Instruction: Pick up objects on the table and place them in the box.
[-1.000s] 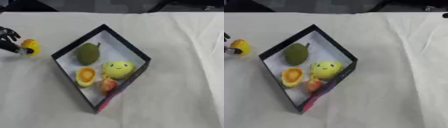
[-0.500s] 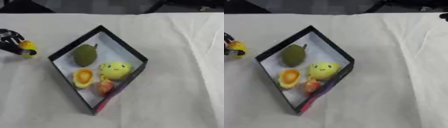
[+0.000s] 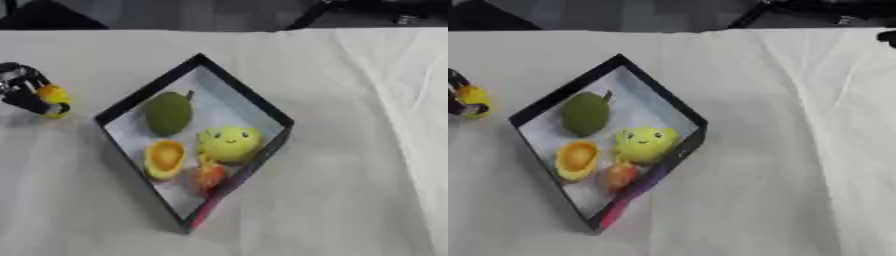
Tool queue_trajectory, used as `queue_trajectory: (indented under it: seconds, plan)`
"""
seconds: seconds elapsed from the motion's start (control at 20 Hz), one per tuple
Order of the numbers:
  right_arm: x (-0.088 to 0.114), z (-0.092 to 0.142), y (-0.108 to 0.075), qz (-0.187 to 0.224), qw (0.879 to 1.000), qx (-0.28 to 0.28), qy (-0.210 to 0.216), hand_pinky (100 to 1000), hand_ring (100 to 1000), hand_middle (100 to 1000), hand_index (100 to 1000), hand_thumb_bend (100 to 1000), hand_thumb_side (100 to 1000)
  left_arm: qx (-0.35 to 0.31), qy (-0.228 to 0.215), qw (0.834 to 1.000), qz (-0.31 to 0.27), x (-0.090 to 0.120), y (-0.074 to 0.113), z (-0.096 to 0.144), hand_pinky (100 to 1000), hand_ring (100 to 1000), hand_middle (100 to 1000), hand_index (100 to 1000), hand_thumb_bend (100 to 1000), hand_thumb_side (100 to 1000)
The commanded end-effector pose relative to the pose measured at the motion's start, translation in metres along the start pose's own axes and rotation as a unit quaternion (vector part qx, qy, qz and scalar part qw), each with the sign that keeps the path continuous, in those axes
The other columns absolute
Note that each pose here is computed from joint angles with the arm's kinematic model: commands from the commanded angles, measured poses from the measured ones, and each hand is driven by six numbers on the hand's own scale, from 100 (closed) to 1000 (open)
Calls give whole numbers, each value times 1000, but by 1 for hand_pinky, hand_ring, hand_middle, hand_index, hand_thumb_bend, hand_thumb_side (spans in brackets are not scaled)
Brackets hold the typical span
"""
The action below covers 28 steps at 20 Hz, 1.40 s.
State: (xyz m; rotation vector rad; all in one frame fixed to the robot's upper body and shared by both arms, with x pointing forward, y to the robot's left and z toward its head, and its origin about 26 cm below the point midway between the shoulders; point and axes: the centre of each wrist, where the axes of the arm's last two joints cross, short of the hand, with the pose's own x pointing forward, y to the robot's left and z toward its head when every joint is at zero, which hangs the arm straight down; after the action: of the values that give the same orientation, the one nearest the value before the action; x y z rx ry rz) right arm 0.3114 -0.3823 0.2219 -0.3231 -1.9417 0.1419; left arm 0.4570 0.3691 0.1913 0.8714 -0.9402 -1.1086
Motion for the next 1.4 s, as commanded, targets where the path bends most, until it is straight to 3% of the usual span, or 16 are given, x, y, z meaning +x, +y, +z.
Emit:
queue_trajectory:
  seconds: [0.05, 0.1, 0.15, 0.35, 0.45, 0.65, 0.85, 1.0, 1.2, 1.3, 1.4]
  plan:
    - [8, -4, -5, 10, 1000, -3, -11, 897, 718, 659, 830, 100, 665, 19, 7, 1000, -11, -2, 13, 3, 765, 707, 658, 814, 360, 175]
    - [8, -4, -6, 10, 1000, -3, -10, 897, 718, 659, 830, 100, 666, 19, 9, 1000, -13, -2, 13, 3, 753, 691, 635, 792, 264, 100]
    - [8, -3, -6, 10, 1000, -3, -10, 898, 718, 659, 830, 100, 666, 20, 10, 1000, -14, -1, 13, 3, 735, 660, 591, 755, 179, 100]
    - [7, -3, -6, 9, 1000, -3, -9, 898, 719, 660, 831, 100, 665, 45, 8, 999, -20, 4, 18, 6, 686, 584, 475, 621, 109, 100]
    - [6, -3, -7, 12, 1000, -4, -7, 899, 719, 660, 831, 100, 661, 77, -23, 996, -34, 15, 33, 19, 687, 574, 468, 617, 100, 100]
    - [7, -2, -10, 14, 1000, -9, -8, 899, 719, 660, 831, 100, 652, 150, -131, 977, -80, 61, 79, 70, 688, 580, 477, 619, 100, 100]
    - [10, -2, -13, 17, 1000, -13, -15, 899, 719, 660, 831, 100, 642, 189, -274, 931, -150, 129, 100, 135, 689, 598, 499, 635, 126, 100]
    - [11, -3, -13, 18, 1000, -13, -17, 899, 719, 660, 831, 100, 639, 178, -369, 887, -213, 177, 93, 176, 685, 610, 503, 636, 169, 100]
    - [13, -4, -12, 20, 1000, -8, -17, 898, 719, 660, 831, 100, 642, 129, -442, 840, -287, 216, 70, 208, 678, 616, 504, 634, 196, 100]
    - [13, -5, -12, 21, 1000, -6, -17, 898, 719, 660, 831, 100, 644, 98, -456, 827, -313, 226, 57, 213, 676, 618, 504, 634, 202, 100]
    - [13, -5, -11, 23, 1000, -3, -16, 898, 719, 660, 831, 100, 647, 53, -453, 827, -329, 230, 42, 206, 676, 622, 506, 635, 207, 100]
